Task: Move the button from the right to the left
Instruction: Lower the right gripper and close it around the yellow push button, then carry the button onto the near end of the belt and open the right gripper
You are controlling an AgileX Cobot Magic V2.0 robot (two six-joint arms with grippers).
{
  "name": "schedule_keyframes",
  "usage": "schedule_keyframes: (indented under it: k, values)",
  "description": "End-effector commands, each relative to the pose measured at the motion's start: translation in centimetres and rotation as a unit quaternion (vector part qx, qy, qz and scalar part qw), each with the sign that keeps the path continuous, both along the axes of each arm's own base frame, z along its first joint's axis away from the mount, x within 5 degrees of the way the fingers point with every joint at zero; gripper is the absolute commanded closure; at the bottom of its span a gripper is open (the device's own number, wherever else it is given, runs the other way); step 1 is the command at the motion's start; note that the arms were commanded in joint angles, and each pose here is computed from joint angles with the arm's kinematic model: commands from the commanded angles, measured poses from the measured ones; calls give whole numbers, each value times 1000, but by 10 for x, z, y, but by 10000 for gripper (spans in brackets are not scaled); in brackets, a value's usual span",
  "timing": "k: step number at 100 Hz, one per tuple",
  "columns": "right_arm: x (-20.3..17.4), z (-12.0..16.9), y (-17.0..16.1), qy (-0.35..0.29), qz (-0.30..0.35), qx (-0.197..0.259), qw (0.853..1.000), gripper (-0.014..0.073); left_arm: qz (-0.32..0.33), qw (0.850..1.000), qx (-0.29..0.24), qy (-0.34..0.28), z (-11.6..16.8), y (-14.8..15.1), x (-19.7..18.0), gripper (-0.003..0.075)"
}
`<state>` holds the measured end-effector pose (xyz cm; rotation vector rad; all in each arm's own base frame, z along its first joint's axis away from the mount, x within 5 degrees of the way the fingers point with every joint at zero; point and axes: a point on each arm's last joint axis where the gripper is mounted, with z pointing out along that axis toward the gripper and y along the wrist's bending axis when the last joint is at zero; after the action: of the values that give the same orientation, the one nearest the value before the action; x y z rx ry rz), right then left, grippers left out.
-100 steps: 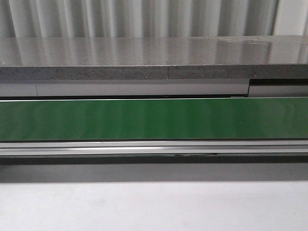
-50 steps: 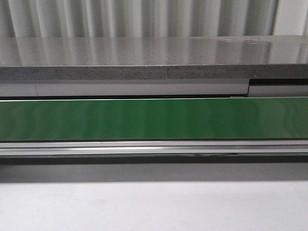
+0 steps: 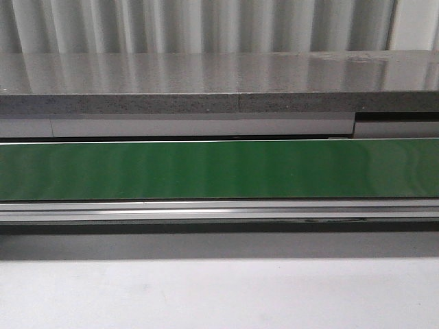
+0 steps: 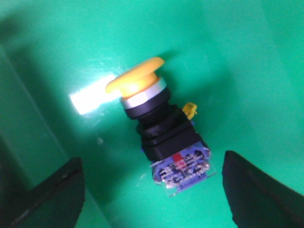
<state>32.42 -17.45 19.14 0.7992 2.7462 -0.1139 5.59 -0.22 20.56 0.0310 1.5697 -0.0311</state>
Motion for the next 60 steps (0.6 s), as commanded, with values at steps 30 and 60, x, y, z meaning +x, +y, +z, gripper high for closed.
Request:
schedule_keyframes:
  k: [30, 60]
  values:
    - [8, 6, -12, -37, -7, -24, 999, 65, 0, 999, -7, -43, 0, 0, -2, 740]
    - [9, 7, -13, -47, -8, -27, 998, 480, 0, 999, -7, -43, 0, 0, -2, 740]
